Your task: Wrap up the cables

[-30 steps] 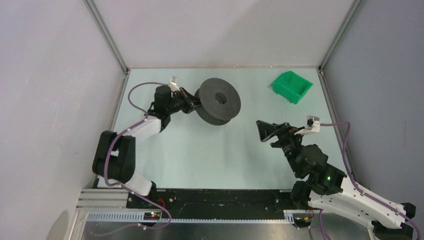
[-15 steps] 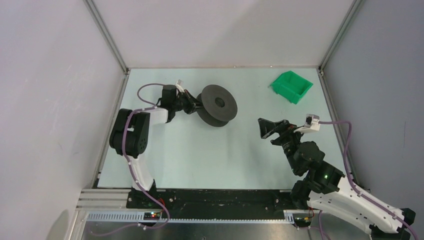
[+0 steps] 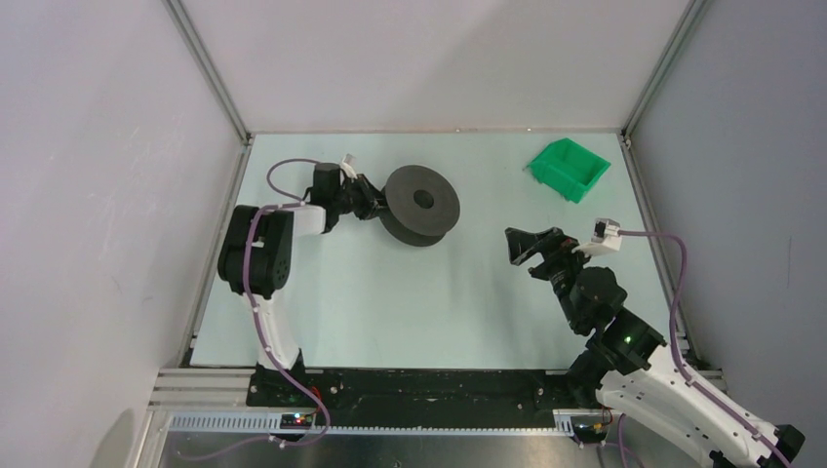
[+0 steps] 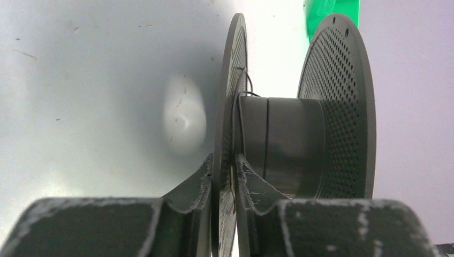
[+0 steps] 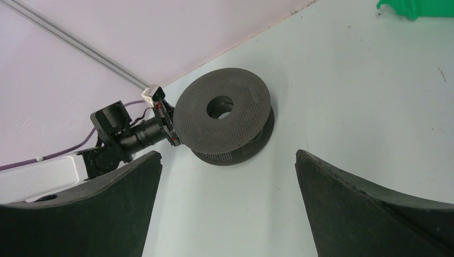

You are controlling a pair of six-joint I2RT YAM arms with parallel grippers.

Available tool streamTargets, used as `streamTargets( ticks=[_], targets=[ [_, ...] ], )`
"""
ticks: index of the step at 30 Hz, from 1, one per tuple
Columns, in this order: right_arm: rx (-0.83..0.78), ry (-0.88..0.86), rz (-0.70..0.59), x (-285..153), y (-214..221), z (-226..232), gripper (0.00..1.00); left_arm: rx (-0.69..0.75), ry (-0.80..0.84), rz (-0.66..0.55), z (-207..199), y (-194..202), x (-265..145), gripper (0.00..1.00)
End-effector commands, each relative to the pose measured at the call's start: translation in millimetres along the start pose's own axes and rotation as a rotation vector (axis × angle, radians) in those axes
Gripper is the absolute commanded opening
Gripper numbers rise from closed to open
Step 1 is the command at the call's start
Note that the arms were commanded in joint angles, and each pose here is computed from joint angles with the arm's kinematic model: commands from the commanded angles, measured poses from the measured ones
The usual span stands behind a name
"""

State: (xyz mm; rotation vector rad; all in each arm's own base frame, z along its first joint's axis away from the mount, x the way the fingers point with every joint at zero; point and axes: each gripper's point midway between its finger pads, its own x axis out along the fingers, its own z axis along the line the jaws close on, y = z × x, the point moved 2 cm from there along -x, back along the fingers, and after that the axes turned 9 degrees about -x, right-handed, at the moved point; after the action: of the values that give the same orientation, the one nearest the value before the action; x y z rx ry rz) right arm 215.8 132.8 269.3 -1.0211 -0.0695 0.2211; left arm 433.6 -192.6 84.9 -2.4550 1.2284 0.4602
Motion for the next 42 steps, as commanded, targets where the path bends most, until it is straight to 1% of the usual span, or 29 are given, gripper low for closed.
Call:
streamTargets(
  ticks=[1,13,23,31,37,42],
  targets=[
    [0.02,-0.025,0.016,3,4,3,0.99,0.087,0.005,-0.032,-8,-17,-5,0.22],
    [0.015,-0.052,0.046,3,9,6,0.99,0.12,-0.08,-0.039,4,-19,-19,0.32],
    [0.028,-0.063,0.061,1,12,8,0.99,0.119,-0.094,-0.043,5,-23,-28,0.35],
    [0.038,-0.071,0.059,-1,10,8,1.0,0.109,-0.114,-0.046,12,-26,-36,0.36],
    [0.034,-0.079,0.077,-2,14,9,0.99,0.061,-0.154,-0.061,26,-26,-48,0.36],
    [0.015,-0.065,0.127,1,28,7,0.99,0.036,-0.185,-0.117,28,-26,-59,0.36]
  ],
)
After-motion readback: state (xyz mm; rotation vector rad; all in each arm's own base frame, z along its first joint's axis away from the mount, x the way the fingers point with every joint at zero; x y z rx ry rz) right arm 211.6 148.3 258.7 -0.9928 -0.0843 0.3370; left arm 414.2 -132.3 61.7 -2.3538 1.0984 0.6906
